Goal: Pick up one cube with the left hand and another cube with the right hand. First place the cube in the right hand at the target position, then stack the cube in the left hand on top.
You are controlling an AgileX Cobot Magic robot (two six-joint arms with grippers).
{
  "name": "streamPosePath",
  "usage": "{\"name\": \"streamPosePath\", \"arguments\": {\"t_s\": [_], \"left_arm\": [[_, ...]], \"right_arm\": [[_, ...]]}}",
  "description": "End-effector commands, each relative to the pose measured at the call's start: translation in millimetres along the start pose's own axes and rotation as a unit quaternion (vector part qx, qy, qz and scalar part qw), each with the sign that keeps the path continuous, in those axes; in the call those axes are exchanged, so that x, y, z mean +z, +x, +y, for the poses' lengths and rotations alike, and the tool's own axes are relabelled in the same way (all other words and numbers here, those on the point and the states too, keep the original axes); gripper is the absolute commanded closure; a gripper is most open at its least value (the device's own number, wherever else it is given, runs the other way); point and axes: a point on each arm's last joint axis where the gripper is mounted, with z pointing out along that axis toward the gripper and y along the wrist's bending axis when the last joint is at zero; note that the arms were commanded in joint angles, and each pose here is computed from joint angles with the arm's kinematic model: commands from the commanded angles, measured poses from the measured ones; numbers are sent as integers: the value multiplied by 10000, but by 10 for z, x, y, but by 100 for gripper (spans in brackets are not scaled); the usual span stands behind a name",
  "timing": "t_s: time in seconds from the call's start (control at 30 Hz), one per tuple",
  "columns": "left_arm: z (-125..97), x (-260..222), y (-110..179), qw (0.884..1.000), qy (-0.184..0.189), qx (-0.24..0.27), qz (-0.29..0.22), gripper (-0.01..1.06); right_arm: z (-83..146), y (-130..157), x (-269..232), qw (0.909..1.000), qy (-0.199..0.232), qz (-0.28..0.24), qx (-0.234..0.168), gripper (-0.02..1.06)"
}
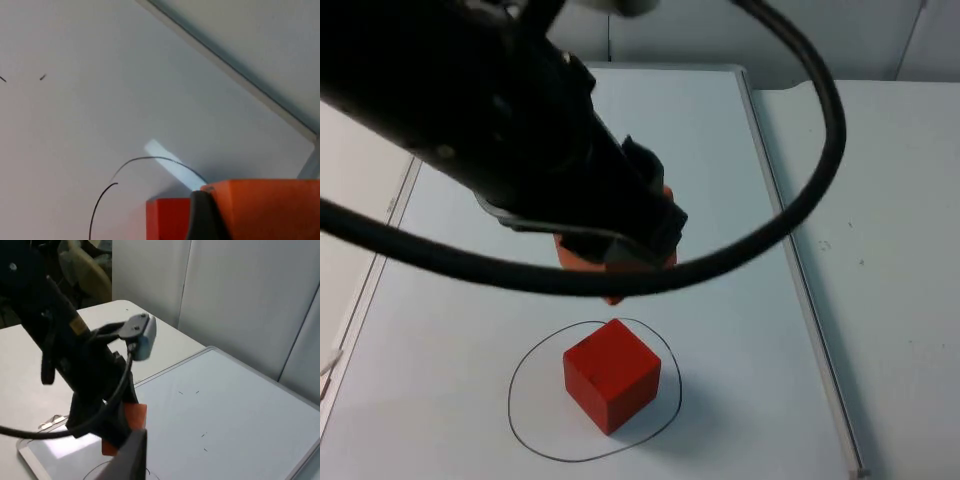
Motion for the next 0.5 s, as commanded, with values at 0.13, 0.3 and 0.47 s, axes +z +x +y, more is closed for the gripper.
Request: {"name": "streamPosePath", "arguments": {"t_s": [0.13,0.3,0.47], "left_arm": [[50,251,45,9997,-61,-90,219,105],[85,373,98,9992,-108,-120,354,105],[95,383,94,9994,-155,-140,291,105]], "right_arm": [[-1,21,-4,10000,11,33,-47,0],[-2,26,-4,10000,15,62,-47,0],[-2,26,-4,10000,15,62,-47,0]]}}
